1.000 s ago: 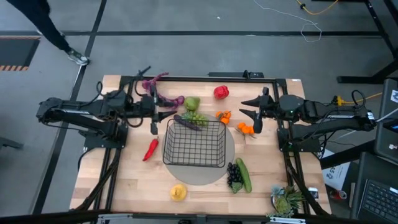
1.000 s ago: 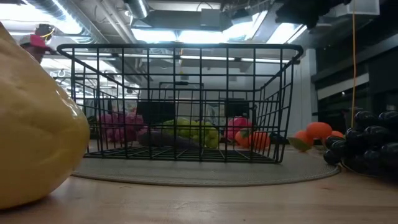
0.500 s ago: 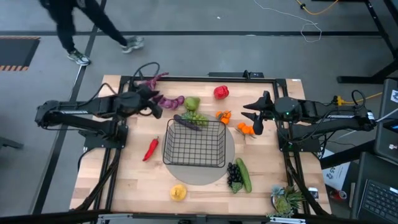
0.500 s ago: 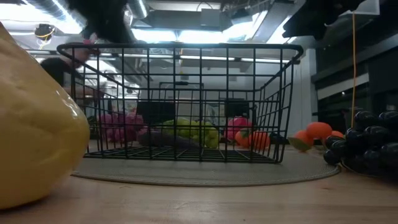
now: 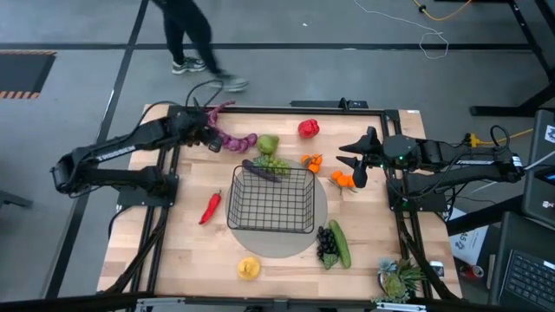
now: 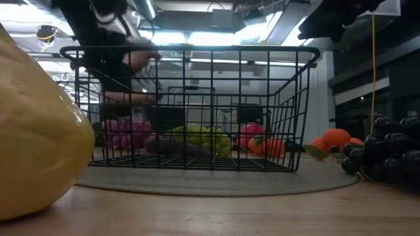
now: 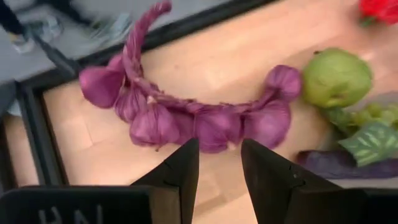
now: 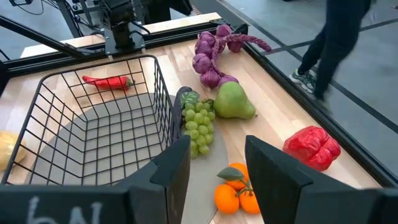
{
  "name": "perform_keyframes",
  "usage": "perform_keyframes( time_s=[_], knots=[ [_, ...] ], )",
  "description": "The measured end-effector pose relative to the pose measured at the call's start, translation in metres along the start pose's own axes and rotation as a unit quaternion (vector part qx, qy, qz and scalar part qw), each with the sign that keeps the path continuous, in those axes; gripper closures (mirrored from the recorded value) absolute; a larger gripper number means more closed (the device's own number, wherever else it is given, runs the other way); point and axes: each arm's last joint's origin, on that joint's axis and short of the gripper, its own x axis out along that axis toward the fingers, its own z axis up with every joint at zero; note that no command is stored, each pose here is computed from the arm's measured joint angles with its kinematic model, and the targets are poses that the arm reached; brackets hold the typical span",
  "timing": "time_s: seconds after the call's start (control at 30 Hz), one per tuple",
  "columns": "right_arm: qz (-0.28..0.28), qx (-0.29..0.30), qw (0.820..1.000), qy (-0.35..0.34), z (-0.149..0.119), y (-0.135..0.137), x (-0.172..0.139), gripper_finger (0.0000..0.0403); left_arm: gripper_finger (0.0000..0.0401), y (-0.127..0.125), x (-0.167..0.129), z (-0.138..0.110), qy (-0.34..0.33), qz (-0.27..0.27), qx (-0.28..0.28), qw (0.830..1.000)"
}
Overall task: Build produce basket
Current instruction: Put the red chili pepper into the black wire basket
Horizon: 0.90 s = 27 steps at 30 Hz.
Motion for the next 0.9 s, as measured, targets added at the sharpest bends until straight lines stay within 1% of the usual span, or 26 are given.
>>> perform_keyframes(
  time_s=[0.07,0.1,0.17,0.23,0.33,0.4,0.53,0.67,0.77,0.9],
  knots=[
    [0.000,0.000,1.000,0.000,0.000,0.000,0.000,0.0248,0.0287,0.004,0.011,-0.006,0.081,-0.014,-0.004,0.997],
    [0.000,0.000,1.000,0.000,0.000,0.000,0.000,0.0248,0.0287,0.006,0.014,-0.012,0.129,-0.022,-0.007,0.991],
    [0.000,0.000,1.000,0.000,0.000,0.000,0.000,0.0248,0.0287,0.007,0.017,-0.023,0.215,-0.035,-0.010,0.976],
    [0.000,0.000,1.000,0.000,0.000,0.000,0.000,0.0248,0.0287,0.008,0.014,-0.034,0.289,-0.034,-0.013,0.957],
    [0.000,-0.002,1.000,0.000,0.000,0.000,0.000,0.0248,0.0287,0.004,0.003,-0.047,0.356,-0.037,-0.012,0.934],
    [0.000,-0.002,1.000,0.000,0.000,0.000,0.000,0.0248,0.0287,-0.002,-0.007,-0.055,0.372,-0.035,-0.006,0.928],
    [0.000,-0.002,1.000,0.001,0.000,0.000,0.000,0.0248,0.0287,-0.019,-0.026,-0.071,0.372,-0.049,-0.004,0.927],
    [0.000,-0.003,1.000,0.001,0.000,0.000,0.000,0.0248,0.0287,-0.039,-0.043,-0.091,0.355,-0.043,-0.008,0.934],
    [-0.001,-0.003,1.000,0.002,0.000,0.000,0.000,0.0248,0.0287,-0.054,-0.055,-0.103,0.329,-0.074,0.001,0.941],
    [0.000,-0.003,1.000,0.001,0.000,0.000,0.000,0.0248,0.0287,-0.072,-0.064,-0.118,0.310,-0.117,0.012,0.944]
  ],
)
